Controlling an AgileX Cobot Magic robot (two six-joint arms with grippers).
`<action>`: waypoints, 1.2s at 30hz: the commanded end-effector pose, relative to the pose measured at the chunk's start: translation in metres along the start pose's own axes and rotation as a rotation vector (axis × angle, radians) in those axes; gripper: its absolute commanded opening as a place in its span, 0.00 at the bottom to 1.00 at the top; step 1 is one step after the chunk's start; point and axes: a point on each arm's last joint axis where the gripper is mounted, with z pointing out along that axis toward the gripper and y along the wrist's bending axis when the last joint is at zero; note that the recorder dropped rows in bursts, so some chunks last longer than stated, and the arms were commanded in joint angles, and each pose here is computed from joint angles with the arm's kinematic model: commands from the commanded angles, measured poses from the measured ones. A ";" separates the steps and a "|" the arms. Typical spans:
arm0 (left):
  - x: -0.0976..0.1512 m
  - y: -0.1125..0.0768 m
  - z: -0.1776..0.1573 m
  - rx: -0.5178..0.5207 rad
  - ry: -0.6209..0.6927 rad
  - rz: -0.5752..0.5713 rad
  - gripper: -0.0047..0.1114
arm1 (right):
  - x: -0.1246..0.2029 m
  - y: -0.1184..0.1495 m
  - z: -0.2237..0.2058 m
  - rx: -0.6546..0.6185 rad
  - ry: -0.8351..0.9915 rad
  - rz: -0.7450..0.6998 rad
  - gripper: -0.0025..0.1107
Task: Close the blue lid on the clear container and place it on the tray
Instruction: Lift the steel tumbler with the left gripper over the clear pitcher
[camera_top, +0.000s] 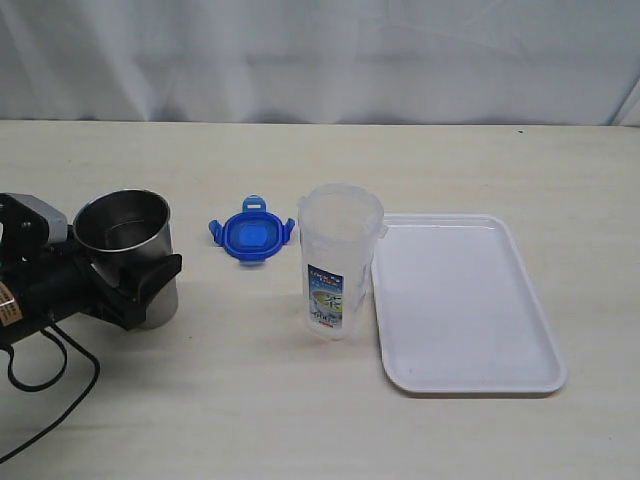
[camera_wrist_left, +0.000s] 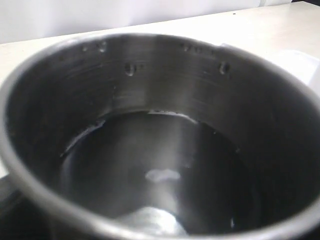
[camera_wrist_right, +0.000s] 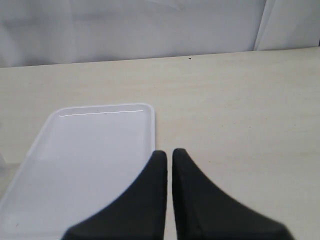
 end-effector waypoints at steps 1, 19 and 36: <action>-0.005 -0.002 0.001 0.027 -0.018 0.010 0.04 | 0.000 0.000 0.000 -0.001 -0.006 -0.002 0.06; -0.055 -0.007 0.009 0.100 -0.171 0.055 0.04 | 0.000 0.000 0.000 -0.001 -0.006 -0.002 0.06; -0.136 -0.017 0.073 0.192 -0.269 0.133 0.04 | 0.000 0.000 0.000 -0.001 -0.006 -0.002 0.06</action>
